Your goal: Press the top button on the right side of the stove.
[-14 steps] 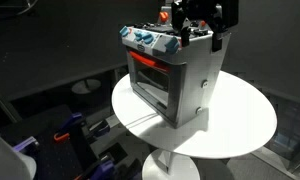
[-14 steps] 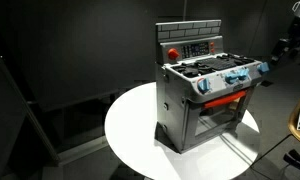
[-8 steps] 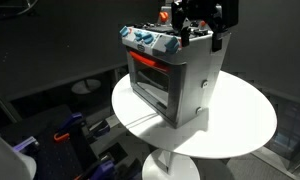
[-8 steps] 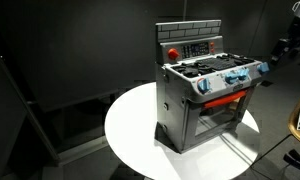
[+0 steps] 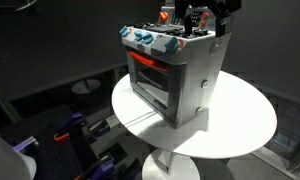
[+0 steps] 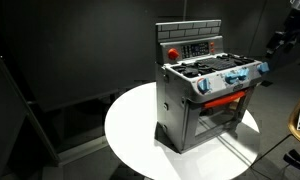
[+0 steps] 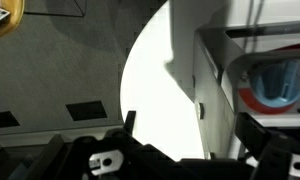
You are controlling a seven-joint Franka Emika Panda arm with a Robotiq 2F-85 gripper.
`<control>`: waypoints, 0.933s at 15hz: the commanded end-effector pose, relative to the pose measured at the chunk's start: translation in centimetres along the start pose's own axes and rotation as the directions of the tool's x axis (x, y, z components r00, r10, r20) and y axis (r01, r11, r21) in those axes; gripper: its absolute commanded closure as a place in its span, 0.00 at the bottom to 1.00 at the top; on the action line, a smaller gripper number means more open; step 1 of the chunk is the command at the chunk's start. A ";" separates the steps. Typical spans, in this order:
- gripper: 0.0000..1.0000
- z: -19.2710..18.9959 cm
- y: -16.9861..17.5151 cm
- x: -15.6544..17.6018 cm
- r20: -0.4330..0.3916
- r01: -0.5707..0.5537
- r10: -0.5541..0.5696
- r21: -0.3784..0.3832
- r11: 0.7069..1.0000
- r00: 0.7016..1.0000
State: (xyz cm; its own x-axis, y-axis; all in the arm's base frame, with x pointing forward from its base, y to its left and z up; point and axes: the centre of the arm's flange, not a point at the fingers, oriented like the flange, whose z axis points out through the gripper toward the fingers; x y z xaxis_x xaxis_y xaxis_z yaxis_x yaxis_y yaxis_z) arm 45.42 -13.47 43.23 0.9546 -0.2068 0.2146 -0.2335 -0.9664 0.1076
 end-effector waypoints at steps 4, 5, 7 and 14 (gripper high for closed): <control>0.00 -3.8 -2.9 4.8 -0.098 -0.016 0.023 0.072 0.997 0.995; 0.00 -4.0 -3.4 5.4 -0.108 -0.016 0.025 0.078 0.997 0.994; 0.00 -3.9 -4.2 6.6 -0.131 -0.019 0.029 0.079 0.997 0.991; 0.00 -0.7 -7.2 10.2 -0.219 -0.052 0.070 0.085 0.995 0.973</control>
State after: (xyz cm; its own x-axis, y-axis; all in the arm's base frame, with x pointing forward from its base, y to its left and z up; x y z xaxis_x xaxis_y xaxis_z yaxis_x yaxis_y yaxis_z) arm 54.04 -9.21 45.78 0.8930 -0.2168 0.3944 -0.2442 -0.9695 0.0200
